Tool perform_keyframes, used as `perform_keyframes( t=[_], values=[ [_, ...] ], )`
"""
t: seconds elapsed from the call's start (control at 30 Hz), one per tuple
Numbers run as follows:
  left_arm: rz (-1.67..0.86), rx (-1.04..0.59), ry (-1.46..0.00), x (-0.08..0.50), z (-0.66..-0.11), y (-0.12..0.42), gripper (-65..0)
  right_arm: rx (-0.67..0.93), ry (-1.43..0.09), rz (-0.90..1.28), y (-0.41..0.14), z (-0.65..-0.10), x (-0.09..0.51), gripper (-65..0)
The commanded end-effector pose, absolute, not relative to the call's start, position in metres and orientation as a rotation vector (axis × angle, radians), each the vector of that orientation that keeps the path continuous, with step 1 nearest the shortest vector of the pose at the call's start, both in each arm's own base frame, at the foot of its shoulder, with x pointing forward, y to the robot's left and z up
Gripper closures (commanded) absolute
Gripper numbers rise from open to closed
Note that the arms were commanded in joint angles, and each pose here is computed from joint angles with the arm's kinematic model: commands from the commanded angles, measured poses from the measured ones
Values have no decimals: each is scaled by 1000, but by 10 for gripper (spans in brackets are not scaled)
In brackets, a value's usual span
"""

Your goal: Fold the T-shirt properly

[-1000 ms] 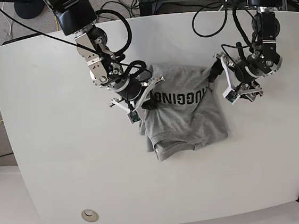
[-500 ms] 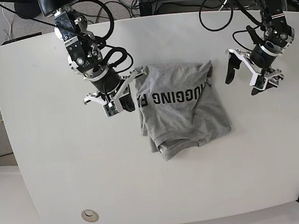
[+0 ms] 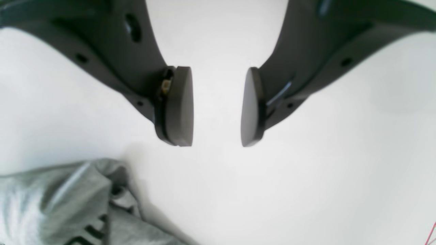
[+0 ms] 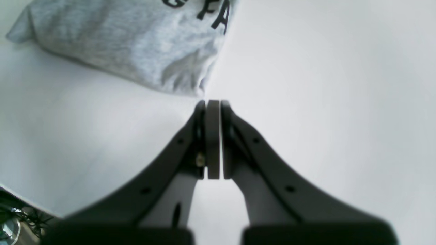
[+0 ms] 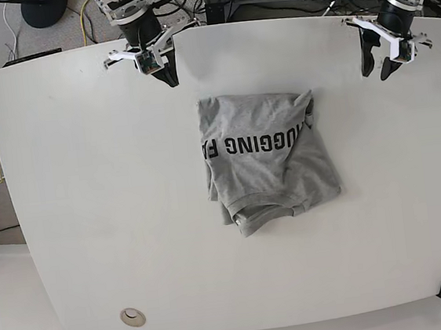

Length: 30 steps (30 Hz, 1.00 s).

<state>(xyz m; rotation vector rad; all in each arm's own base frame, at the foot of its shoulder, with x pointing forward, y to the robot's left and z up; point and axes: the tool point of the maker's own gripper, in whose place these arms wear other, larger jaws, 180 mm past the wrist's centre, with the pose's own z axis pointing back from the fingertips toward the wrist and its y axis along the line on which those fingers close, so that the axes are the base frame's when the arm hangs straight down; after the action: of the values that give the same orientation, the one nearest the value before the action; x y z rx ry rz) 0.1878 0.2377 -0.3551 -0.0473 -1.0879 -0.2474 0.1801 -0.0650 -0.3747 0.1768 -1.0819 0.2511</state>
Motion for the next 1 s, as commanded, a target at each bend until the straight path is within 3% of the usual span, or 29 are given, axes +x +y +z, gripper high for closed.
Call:
perform_keyframes(
  t=[0.0,0.33,0.47,0.97],
  values=[
    [-229,-30,-1107,175,-344,242,-205,184,-1084,249,-65,-371,166,0],
    [-54,1,-1013,118,-362,243,-205,62,-1017,195,-121,-392,121,0],
    [-13,-14,-986,105,-369,236,-201,87,-973,219,-122,-396,103,0],
    [86,-114,-706,7,-422,208,-200,8,-765,201,-159,-408,22,0]
  ],
)
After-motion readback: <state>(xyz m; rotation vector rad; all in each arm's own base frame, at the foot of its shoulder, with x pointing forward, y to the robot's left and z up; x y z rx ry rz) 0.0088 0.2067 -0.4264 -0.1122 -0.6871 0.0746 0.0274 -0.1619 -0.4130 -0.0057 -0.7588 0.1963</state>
